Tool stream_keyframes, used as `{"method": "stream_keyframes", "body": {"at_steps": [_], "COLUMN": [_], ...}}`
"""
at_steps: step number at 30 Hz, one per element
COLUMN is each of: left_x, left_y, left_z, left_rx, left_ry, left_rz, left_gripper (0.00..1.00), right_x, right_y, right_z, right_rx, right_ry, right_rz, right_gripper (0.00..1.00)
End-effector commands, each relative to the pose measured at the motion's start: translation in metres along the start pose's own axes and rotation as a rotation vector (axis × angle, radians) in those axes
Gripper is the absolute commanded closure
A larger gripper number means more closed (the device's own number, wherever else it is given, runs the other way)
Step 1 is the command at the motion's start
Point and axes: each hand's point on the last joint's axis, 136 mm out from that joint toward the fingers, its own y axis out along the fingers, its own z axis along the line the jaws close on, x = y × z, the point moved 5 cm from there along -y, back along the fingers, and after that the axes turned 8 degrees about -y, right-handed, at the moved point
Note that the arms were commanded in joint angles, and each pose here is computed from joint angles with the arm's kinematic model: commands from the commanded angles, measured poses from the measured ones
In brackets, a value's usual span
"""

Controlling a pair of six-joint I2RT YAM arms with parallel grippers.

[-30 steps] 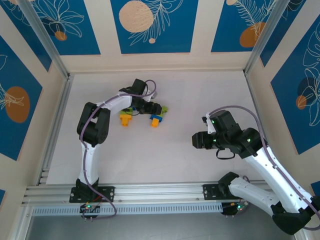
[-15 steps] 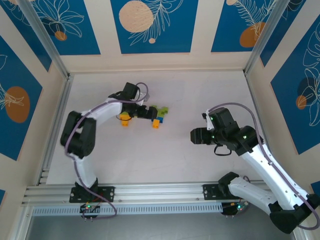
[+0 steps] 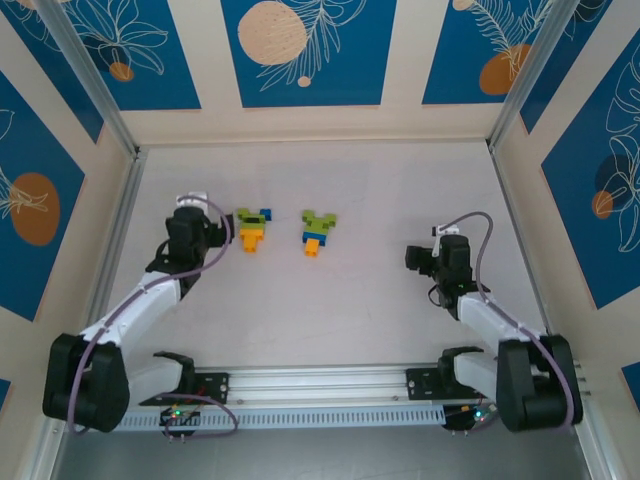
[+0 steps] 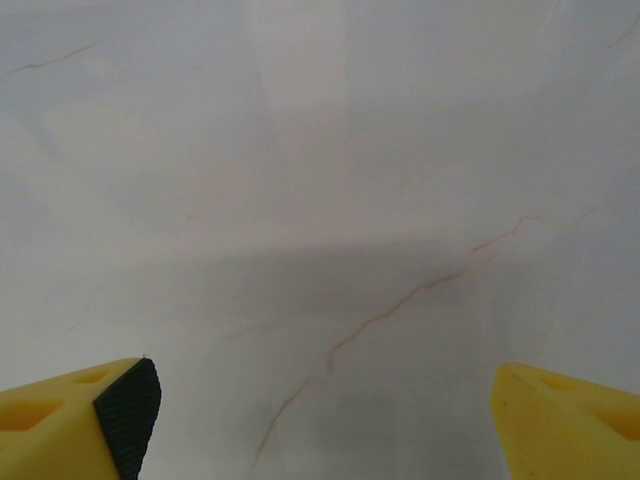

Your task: Assemble a carrot with lego

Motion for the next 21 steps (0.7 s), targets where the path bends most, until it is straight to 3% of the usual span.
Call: {"method": "stream_keyframes", "body": {"at_steps": [1, 4, 7, 13, 21], "left_x": [-0.015, -0.026, -0.028, -0.034, -0.036], "left_y": [0.017, 0.031, 0.047, 0.070, 0.068], "left_z": [0.027, 0.034, 0.030, 0.016, 0.001], "left_rx": [0.058, 0.049, 0.029, -0.148, -0.196], "left_ry": [-0.045, -0.033, 0.001, 0.050, 0.122], "left_rz": [-0.123, -0.111, -0.079, -0.006, -0.011], "left_gripper": [0.00, 0.00, 0.00, 0.00, 0.00], "right_x": [0.053, 0.060, 0.052, 0.048, 0.047], "right_y": [0.010, 0.021, 0.033, 0.049, 0.050], "right_z": [0.002, 0.009, 0.001, 0.005, 0.004], "right_rx": [0.036, 0.048, 0.028, 0.053, 0.057], "right_ry": [0.011, -0.046, -0.016, -0.033, -0.025], "right_rz": [-0.306, -0.298, -0.327, -0.280, -0.269], "right_gripper": [0.10, 0.03, 0.02, 0.00, 0.01]}}
